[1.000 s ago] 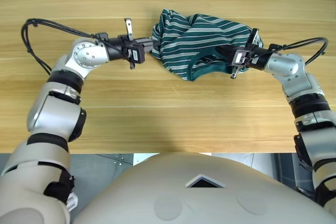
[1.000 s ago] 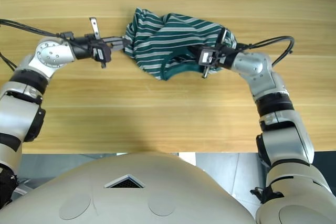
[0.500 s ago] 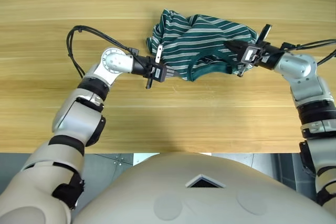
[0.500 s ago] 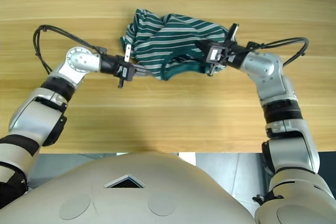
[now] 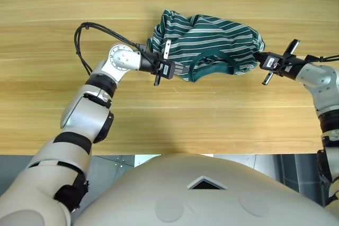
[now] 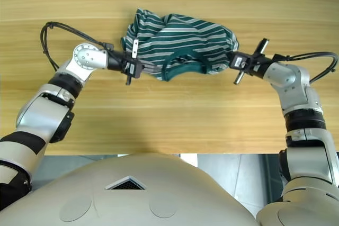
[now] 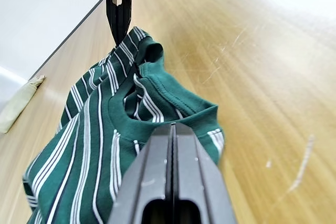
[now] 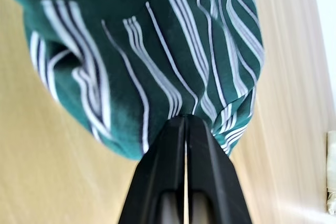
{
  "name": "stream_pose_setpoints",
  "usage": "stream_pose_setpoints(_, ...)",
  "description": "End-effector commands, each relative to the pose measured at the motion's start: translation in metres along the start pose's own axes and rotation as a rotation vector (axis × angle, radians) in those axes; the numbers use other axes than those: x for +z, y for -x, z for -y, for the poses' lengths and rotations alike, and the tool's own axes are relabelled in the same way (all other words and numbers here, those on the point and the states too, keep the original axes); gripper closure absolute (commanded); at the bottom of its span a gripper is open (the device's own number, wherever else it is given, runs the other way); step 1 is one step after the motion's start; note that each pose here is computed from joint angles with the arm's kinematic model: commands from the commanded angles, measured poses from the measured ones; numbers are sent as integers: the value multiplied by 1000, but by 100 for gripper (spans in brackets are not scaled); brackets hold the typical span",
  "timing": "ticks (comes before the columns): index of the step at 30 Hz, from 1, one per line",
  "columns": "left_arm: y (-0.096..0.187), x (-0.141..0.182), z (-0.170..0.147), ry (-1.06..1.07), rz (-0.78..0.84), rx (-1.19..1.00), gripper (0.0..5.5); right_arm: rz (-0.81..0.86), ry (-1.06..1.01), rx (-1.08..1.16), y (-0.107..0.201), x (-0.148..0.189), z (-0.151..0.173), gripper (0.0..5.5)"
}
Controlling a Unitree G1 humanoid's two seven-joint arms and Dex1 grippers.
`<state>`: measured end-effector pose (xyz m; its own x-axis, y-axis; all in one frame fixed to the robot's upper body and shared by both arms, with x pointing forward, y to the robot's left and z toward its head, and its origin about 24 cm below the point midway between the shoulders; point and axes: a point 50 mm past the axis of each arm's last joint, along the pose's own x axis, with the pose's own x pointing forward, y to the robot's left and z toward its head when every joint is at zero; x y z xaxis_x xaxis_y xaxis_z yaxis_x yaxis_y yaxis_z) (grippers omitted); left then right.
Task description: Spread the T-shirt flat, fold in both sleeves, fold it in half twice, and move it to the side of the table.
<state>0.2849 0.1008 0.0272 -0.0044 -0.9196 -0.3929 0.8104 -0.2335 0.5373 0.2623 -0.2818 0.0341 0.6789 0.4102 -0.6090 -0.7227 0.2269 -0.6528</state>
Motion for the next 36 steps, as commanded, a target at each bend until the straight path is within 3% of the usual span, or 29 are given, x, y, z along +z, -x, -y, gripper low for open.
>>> stream_pose_setpoints(1,6,-3,-6,-9,-46,15,550,-10,14,51,-13,3,-9,546)
stream_pose_setpoints(5,10,-15,-8,-41,-195,13,550,13,31,69,-21,10,-12,546)
stream_pose_setpoints(11,15,-21,-25,-78,-301,121,550,24,39,72,-22,13,-13,546)
stream_pose_setpoints(16,19,-33,-20,-75,-414,117,550,24,43,78,-23,14,-14,546)
stream_pose_setpoints(28,22,-40,12,-131,-438,-113,550,-80,154,259,-24,4,-14,546)
stream_pose_setpoints(36,61,-49,10,-160,-562,-136,550,-252,197,396,-7,-25,-15,546)
